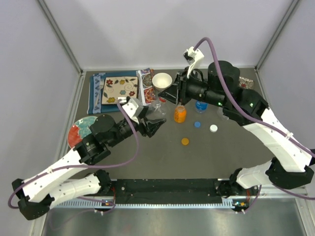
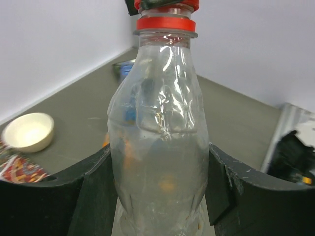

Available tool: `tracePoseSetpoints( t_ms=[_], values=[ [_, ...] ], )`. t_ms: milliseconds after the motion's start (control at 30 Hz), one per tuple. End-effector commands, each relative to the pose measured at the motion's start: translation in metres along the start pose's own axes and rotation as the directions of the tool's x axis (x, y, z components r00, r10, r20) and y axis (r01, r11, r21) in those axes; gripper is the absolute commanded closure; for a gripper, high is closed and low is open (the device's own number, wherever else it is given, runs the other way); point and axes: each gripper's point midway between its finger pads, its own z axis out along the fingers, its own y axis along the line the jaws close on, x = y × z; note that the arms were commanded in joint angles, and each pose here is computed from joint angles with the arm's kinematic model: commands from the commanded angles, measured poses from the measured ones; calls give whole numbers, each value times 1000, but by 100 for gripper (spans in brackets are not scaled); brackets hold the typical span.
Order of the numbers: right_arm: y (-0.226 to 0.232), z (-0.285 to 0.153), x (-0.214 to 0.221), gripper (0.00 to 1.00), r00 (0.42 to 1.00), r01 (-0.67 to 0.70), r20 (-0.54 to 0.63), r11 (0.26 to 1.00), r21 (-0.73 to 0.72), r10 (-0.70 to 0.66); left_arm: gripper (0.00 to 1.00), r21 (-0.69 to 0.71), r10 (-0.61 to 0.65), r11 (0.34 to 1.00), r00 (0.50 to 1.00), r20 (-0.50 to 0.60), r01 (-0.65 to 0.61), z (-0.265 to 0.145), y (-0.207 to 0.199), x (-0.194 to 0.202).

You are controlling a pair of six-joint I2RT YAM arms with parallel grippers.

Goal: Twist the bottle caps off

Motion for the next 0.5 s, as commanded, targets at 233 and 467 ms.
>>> tracePoseSetpoints(
  t_ms=[233, 467],
  values=[
    [86, -78, 24, 100, 941, 301, 37, 778, -552, -337, 62, 785, -279, 583, 959, -50, 211, -51, -99, -80],
    [104, -114, 43, 100, 915, 339, 84, 637, -693, -395, 59, 862, -306, 438, 944, -124, 255, -56, -109, -79]
  ],
)
